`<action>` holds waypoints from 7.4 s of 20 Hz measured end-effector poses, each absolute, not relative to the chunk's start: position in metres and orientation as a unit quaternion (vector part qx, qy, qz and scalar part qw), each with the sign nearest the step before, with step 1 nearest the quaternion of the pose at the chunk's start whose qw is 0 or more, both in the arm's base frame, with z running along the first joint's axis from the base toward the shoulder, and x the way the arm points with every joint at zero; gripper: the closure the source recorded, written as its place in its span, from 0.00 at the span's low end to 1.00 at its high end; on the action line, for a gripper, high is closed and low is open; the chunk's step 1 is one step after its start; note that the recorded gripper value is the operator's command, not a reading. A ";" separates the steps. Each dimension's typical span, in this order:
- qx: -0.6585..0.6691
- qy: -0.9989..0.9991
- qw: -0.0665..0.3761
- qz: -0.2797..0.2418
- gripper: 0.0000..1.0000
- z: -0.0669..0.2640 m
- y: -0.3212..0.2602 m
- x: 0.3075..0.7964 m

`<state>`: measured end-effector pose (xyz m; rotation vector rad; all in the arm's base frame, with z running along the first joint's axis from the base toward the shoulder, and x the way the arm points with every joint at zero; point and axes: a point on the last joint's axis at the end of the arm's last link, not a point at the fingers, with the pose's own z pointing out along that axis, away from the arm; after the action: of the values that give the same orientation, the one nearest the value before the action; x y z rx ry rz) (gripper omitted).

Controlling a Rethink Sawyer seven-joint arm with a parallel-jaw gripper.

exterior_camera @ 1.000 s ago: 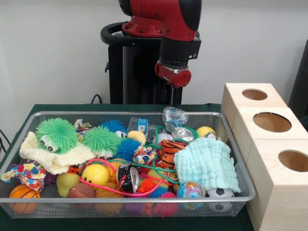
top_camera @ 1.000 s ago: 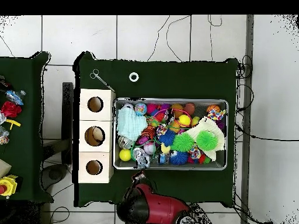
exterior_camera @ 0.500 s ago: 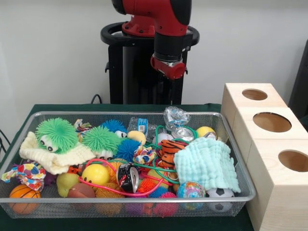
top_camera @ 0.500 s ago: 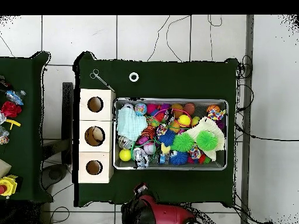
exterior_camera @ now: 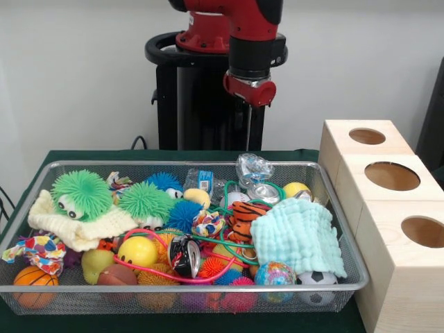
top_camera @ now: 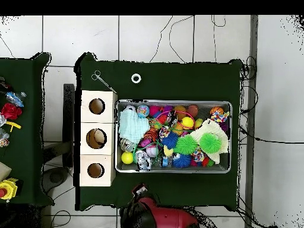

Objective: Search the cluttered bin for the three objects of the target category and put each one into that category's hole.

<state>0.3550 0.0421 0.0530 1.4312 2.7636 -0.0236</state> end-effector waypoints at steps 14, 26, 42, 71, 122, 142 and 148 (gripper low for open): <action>0.442 0.897 -0.001 0.010 0.00 0.052 0.002 0.334; 0.407 0.913 -0.003 0.030 0.00 0.043 0.011 0.322; 0.400 0.915 0.032 0.047 0.00 0.042 -0.008 0.352; 0.354 0.902 0.157 0.190 0.00 0.031 0.003 0.417; 0.387 0.896 0.149 0.157 1.00 -0.004 0.006 0.391; 0.404 0.906 0.117 0.036 1.00 0.078 -0.025 0.435; 0.408 0.902 0.139 0.039 1.00 0.094 -0.016 0.451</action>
<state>0.4511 -0.0161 0.0939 1.1795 2.6064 0.1128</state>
